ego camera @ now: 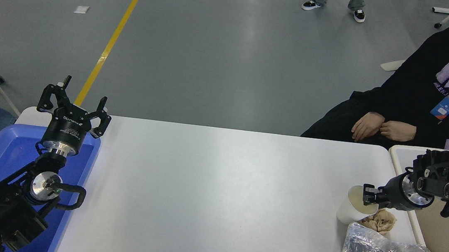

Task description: Pick up paper cup place in dustbin

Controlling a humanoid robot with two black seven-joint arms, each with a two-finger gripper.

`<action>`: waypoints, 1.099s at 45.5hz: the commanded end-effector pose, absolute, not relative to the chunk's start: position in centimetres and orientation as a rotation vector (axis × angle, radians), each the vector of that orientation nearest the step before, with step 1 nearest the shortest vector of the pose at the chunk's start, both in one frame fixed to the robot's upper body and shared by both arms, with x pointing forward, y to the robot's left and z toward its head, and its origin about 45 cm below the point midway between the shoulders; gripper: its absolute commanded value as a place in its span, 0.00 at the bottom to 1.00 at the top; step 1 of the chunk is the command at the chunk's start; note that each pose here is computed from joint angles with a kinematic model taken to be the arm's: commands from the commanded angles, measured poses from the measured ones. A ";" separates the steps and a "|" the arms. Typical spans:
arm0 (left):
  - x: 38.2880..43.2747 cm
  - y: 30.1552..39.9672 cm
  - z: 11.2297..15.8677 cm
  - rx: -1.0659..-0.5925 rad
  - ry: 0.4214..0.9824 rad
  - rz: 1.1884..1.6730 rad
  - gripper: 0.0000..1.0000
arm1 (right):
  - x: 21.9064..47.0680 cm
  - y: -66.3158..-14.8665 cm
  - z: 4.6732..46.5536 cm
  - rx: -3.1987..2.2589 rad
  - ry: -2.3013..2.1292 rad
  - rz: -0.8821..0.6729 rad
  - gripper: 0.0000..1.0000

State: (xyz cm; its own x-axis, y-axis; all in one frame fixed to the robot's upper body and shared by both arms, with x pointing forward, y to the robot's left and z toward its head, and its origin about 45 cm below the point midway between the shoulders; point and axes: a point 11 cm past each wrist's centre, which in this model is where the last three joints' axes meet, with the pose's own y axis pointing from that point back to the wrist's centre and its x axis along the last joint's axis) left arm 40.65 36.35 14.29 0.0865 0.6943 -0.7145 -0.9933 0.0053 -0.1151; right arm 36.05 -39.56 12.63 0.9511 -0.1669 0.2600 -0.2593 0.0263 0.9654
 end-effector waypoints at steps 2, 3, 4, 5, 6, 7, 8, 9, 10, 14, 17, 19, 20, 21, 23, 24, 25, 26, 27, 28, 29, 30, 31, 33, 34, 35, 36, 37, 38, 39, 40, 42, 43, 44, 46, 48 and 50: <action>40.65 36.34 14.28 -0.705 0.540 1.426 0.98 | 35.9 -39.5 12.6 1.566 -0.363 0.049 0.00; 40.65 36.34 14.28 -0.705 0.540 1.426 0.98 | 35.9 -39.5 12.6 1.567 -0.363 0.047 0.00; 40.65 36.34 14.28 -0.705 0.540 1.426 0.98 | 35.9 -39.4 12.6 1.568 -0.363 0.045 0.00; 40.65 36.35 14.29 -0.706 0.539 1.426 0.98 | 35.9 -39.5 12.6 1.570 -0.365 0.042 0.00; 40.65 36.34 14.28 -0.705 0.540 1.426 0.98 | 35.9 -39.4 12.6 1.571 -0.367 0.041 0.00; 40.65 36.34 14.29 -0.705 0.539 1.426 0.98 | 35.8 -39.5 12.6 1.570 -0.367 0.038 0.00; 40.65 36.34 14.28 -0.705 0.540 1.426 0.98 | 35.8 -39.5 12.6 1.571 -0.367 0.036 0.00; 40.65 36.34 14.28 -0.705 0.540 1.426 0.98 | 35.8 -39.5 12.6 1.572 -0.364 0.032 0.00; 40.65 36.34 14.28 -0.705 0.540 1.426 0.98 | 35.7 -39.5 12.6 1.573 -0.362 0.029 0.00; 40.65 36.33 14.28 -0.703 0.540 1.425 0.98 | 35.6 -39.4 12.6 1.578 -0.354 0.011 0.00; 40.65 36.35 14.29 -0.706 0.539 1.426 0.98 | 35.7 -39.4 12.8 1.582 -0.363 0.003 0.00; 40.65 36.34 14.28 -0.705 0.540 1.426 0.98 | 35.7 -39.5 12.8 1.584 -0.370 -0.003 0.00; 40.65 36.35 14.29 -0.706 0.539 1.426 0.98 | 35.8 -39.5 12.9 1.585 -0.373 -0.003 0.00; 40.64 36.32 14.26 -0.703 0.540 1.425 0.98 | 35.8 -39.6 13.0 1.584 -0.375 -0.004 0.00; 40.64 36.32 14.26 -0.703 0.540 1.425 0.98 | 35.9 -39.6 13.2 1.586 -0.380 -0.002 0.00; 40.64 36.30 14.26 -0.702 0.540 1.425 0.98 | 35.9 -39.6 13.3 1.588 -0.380 -0.003 0.00; 40.64 36.30 14.26 -0.702 0.540 1.425 0.98 | 35.8 -39.5 13.3 1.591 -0.378 -0.007 0.00; 40.64 36.32 14.26 -0.703 0.540 1.425 0.98 | 35.8 -39.4 13.3 1.594 -0.375 -0.009 0.00; 40.64 36.30 14.26 -0.702 0.540 1.425 0.98 | 35.7 -39.4 13.4 1.596 -0.374 -0.011 0.00; 40.64 36.32 14.26 -0.703 0.540 1.425 0.98 | 35.7 -39.2 13.4 1.599 -0.372 -0.012 0.00; 40.64 36.30 14.26 -0.702 0.540 1.425 0.98 | 35.7 -39.1 13.6 1.601 -0.372 -0.011 0.00; 40.64 36.30 14.26 -0.702 0.540 1.425 0.98 | 35.7 -39.1 13.7 1.604 -0.373 -0.012 0.00; 40.64 36.30 14.26 -0.702 0.540 1.425 0.98 | 35.6 -39.0 13.8 1.607 -0.372 -0.016 0.00; 40.64 36.32 14.26 -0.703 0.540 1.425 0.98 | 35.5 -38.8 14.1 1.617 -0.369 -0.022 0.00; 40.64 36.30 14.26 -0.702 0.540 1.425 0.98 | 35.4 -38.6 14.3 1.624 -0.368 -0.025 0.00; 40.64 36.30 14.26 -0.702 0.540 1.425 0.98 | 35.4 -38.4 14.6 1.631 -0.368 -0.025 0.00; 40.64 36.30 14.26 -0.702 0.540 1.425 0.98 | 35.4 -38.3 14.9 1.637 -0.369 -0.027 0.00; 40.64 36.30 14.26 -0.702 0.540 1.425 0.98 | 35.4 -38.2 15.2 1.643 -0.370 -0.030 0.00; 40.64 36.30 14.26 -0.702 0.540 1.425 0.98 | 35.3 -37.9 15.5 1.654 -0.363 -0.039 0.00; 40.64 36.30 14.26 -0.702 0.540 1.425 0.98 | 35.2 -37.7 15.7 1.660 -0.357 -0.044 0.00; 40.64 36.32 14.26 -0.703 0.540 1.425 0.98 | 35.1 -37.3 16.1 1.672 -0.349 -0.051 0.00; 40.64 36.30 14.26 -0.702 0.540 1.425 0.98 | 35.0 -36.6 16.8 1.689 -0.325 -0.068 0.00; 40.64 36.32 14.26 -0.703 0.540 1.425 0.98 | 34.9 -36.4 17.2 1.694 -0.309 -0.077 0.00; 40.64 36.30 14.26 -0.702 0.540 1.425 0.98 | 34.8 -36.1 17.6 1.699 -0.292 -0.086 0.00; 40.64 36.30 14.26 -0.702 0.540 1.425 0.98 | 34.7 -35.6 18.5 1.708 -0.265 -0.102 0.00; 40.64 36.30 14.26 -0.702 0.540 1.425 0.98 | 34.8 -34.9 19.5 1.724 -0.244 -0.109 0.00; 40.64 36.30 14.26 -0.702 0.540 1.425 0.98 | 34.8 -34.2 20.5 1.740 -0.224 -0.115 0.00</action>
State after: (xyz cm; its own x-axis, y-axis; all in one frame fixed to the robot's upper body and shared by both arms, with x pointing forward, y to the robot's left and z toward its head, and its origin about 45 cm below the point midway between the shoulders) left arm 40.65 36.31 14.26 0.0872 0.6954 -0.7133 -0.9935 0.0079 -0.1138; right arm 35.25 -37.00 16.50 0.9588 -0.2439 0.1455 -0.1719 -0.0906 0.9810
